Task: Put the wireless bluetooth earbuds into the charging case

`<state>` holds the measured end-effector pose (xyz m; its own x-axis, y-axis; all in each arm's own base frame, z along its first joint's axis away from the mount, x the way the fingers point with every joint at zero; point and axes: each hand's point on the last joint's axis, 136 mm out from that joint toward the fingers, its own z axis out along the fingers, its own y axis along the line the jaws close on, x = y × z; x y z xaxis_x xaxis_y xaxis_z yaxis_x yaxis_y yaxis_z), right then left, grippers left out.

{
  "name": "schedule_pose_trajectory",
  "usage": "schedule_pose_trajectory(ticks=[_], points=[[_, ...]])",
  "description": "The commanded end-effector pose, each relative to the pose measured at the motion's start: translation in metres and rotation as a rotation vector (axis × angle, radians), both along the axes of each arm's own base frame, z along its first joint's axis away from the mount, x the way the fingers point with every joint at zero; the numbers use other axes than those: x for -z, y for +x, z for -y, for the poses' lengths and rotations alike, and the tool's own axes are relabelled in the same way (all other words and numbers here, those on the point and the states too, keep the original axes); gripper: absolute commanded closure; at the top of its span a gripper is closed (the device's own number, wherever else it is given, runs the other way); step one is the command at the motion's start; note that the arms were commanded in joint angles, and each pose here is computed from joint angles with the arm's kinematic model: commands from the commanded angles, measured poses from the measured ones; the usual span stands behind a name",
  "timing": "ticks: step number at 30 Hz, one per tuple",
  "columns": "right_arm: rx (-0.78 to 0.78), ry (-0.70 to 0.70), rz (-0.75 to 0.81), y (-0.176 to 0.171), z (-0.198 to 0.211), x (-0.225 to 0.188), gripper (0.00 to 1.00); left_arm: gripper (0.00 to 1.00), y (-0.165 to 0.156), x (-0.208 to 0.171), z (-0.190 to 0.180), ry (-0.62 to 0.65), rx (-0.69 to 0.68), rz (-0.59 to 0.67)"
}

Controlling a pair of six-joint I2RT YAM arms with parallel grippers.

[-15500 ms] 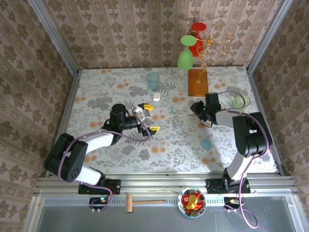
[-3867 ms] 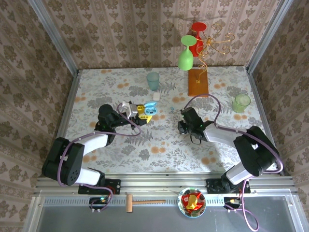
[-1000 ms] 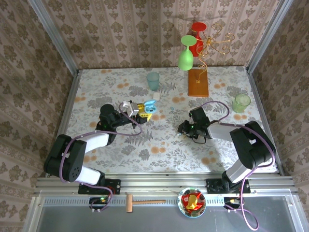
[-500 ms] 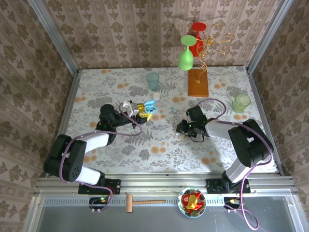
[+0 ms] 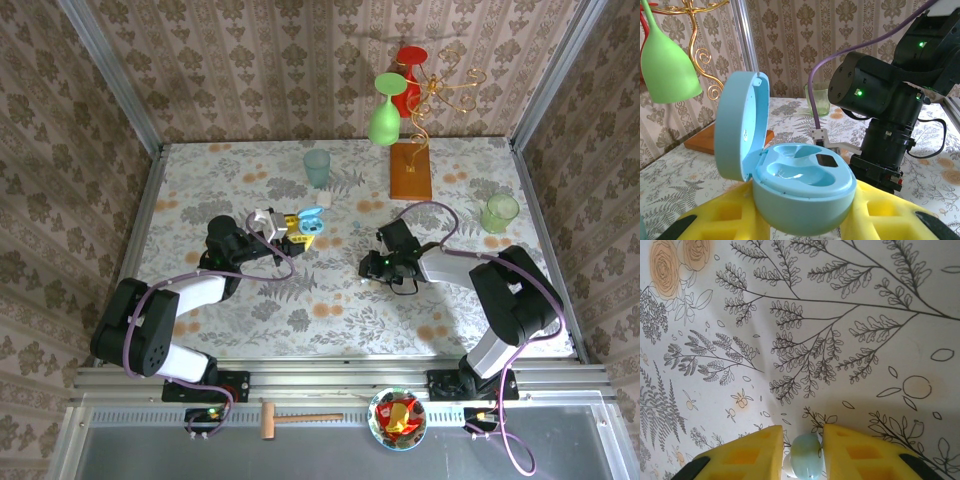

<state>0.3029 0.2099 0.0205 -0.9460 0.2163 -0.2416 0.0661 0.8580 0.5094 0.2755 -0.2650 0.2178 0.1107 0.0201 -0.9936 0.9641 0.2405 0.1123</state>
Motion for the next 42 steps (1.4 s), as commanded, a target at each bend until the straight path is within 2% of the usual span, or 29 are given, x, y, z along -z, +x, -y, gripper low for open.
schedule_pose_trajectory(ticks=[1,12,22,37,42], points=[[-0.023,-0.029,-0.035,-0.008,0.002,0.008,0.72,0.74,0.001,-0.012,-0.001,-0.015,0.0,0.051],[-0.018,0.17,0.045,-0.004,-0.015,-0.015,0.71,0.74,0.001,-0.012,-0.002,-0.018,0.001,0.051],[0.007,0.23,0.047,0.0,-0.017,-0.012,0.72,0.74,0.001,-0.013,-0.002,-0.017,0.001,0.052],[-0.022,0.228,0.01,-0.003,-0.02,0.001,0.72,0.74,0.0,-0.014,-0.002,-0.02,0.005,0.053],[-0.02,0.125,0.067,0.002,-0.005,-0.007,0.72,0.75,0.0,-0.015,-0.003,-0.02,0.001,0.058]])
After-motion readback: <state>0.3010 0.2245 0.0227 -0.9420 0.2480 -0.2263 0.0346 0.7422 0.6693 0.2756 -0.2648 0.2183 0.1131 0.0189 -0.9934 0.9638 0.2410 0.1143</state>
